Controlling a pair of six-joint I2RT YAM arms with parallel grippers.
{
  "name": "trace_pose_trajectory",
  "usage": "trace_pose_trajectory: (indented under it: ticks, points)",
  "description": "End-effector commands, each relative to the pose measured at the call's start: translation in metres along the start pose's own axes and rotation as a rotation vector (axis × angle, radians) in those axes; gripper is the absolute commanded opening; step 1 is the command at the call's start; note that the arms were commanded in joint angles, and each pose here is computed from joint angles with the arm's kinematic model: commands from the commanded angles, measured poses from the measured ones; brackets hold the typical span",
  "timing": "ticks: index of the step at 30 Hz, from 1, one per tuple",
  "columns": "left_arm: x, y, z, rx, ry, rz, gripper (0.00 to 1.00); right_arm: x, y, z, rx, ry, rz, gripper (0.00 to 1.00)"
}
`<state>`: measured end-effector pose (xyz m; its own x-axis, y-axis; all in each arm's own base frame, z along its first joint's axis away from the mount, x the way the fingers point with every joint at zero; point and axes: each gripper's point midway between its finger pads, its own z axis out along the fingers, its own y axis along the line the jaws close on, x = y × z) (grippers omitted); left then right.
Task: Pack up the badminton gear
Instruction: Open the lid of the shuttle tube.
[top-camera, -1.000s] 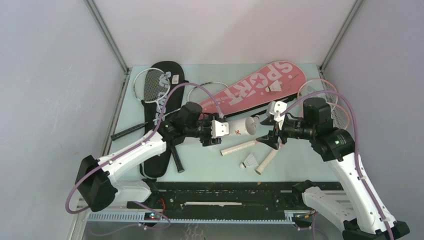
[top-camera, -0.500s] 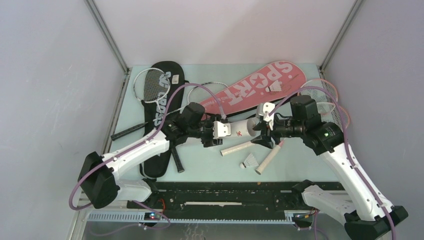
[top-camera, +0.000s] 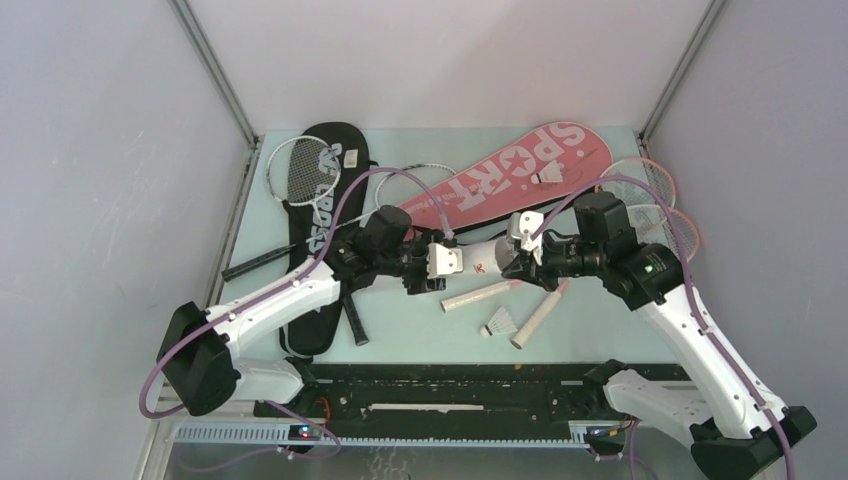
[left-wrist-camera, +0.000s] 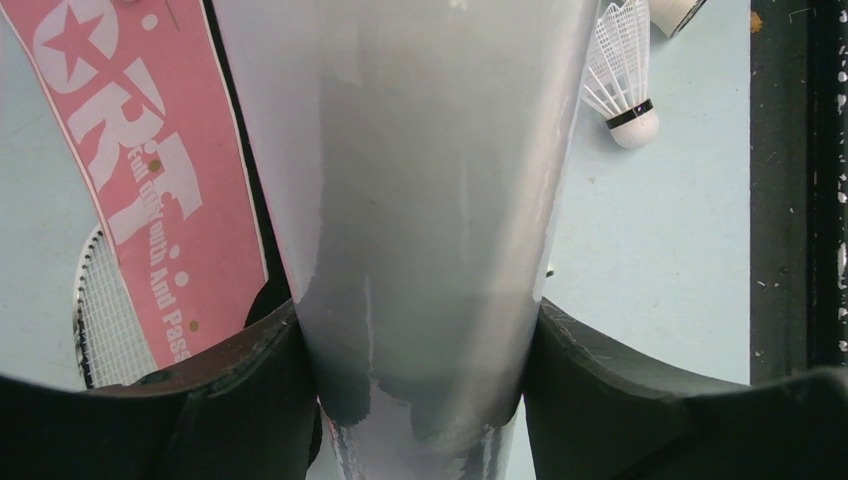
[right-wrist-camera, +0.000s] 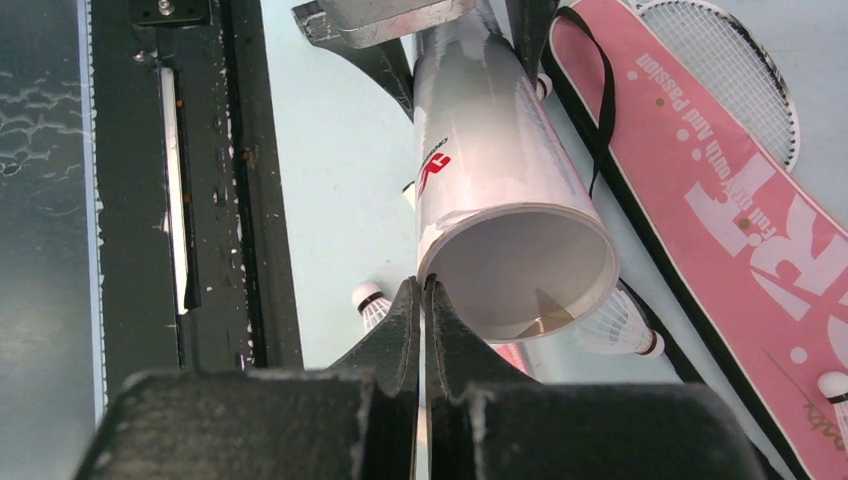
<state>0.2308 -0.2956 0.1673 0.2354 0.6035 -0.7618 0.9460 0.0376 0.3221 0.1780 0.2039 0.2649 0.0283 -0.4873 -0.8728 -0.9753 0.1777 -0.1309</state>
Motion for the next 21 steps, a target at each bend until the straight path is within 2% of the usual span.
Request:
trace_pose_trajectory:
  ticks: [1, 8, 21]
  points:
    - [-0.017, 0.013, -0.009, -0.056, -0.044, 0.138, 0.64, -0.005, 0.005, -0.01, 0.007, -0.004, -0.052, 0.0]
    - [-0.01, 0.016, -0.01, -0.071, -0.016, 0.187, 0.63, 0.003, 0.015, -0.022, -0.01, 0.011, -0.055, 0.0]
    - [-0.002, 0.012, -0.001, -0.052, -0.007, 0.149, 0.61, 0.011, 0.019, -0.033, 0.012, 0.032, -0.035, 0.0]
